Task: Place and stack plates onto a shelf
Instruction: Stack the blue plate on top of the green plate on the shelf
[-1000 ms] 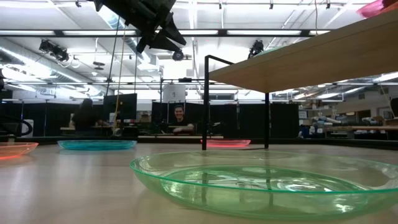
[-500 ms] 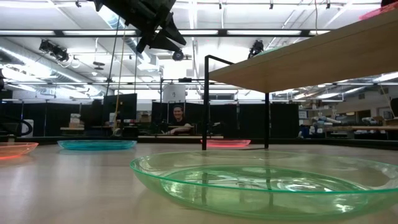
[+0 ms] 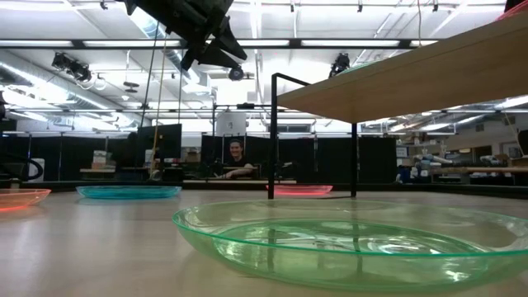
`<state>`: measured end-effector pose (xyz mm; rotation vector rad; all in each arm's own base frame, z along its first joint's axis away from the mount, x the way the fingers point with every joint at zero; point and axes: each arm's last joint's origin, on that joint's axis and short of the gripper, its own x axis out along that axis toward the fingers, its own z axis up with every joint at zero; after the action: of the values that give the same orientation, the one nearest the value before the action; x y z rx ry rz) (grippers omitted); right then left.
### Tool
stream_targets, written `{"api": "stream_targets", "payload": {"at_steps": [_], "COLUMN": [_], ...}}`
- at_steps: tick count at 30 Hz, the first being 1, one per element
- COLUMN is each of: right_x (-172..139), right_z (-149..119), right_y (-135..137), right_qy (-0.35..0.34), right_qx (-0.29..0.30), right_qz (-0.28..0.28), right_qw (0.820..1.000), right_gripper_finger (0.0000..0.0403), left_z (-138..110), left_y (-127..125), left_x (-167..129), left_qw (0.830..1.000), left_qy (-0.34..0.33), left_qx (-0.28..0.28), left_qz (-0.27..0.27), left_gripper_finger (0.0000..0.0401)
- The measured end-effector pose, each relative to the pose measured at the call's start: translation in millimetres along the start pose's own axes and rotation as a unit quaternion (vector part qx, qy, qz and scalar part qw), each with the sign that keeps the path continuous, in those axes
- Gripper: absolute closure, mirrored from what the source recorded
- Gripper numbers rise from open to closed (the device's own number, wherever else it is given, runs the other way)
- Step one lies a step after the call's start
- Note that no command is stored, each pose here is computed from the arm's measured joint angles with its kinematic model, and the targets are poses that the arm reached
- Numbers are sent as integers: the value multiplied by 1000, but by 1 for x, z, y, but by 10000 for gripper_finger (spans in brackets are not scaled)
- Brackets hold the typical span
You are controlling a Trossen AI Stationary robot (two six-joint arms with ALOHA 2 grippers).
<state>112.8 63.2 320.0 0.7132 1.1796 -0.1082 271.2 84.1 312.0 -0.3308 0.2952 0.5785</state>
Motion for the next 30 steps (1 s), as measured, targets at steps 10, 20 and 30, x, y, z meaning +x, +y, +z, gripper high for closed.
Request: {"api": "stream_targets", "payload": {"at_steps": [10,20,30], "right_x": [0,0,0], "right_z": [0,0,1], "right_y": [0,0,0], "right_qy": [0,-7,-16], "right_qx": [-2,-2,-40], "right_qz": [0,-4,-9], "right_qw": [1000,1000,999], "right_gripper_finger": [266,267,267], "left_z": [0,-8,-36], "left_y": [0,-2,-10], "left_x": [0,-1,-10], "left_qw": [1000,996,972], "left_qy": [0,57,200], "left_qx": [31,36,62], "left_qz": [0,-66,-105], "left_gripper_finger": [239,239,239]}}
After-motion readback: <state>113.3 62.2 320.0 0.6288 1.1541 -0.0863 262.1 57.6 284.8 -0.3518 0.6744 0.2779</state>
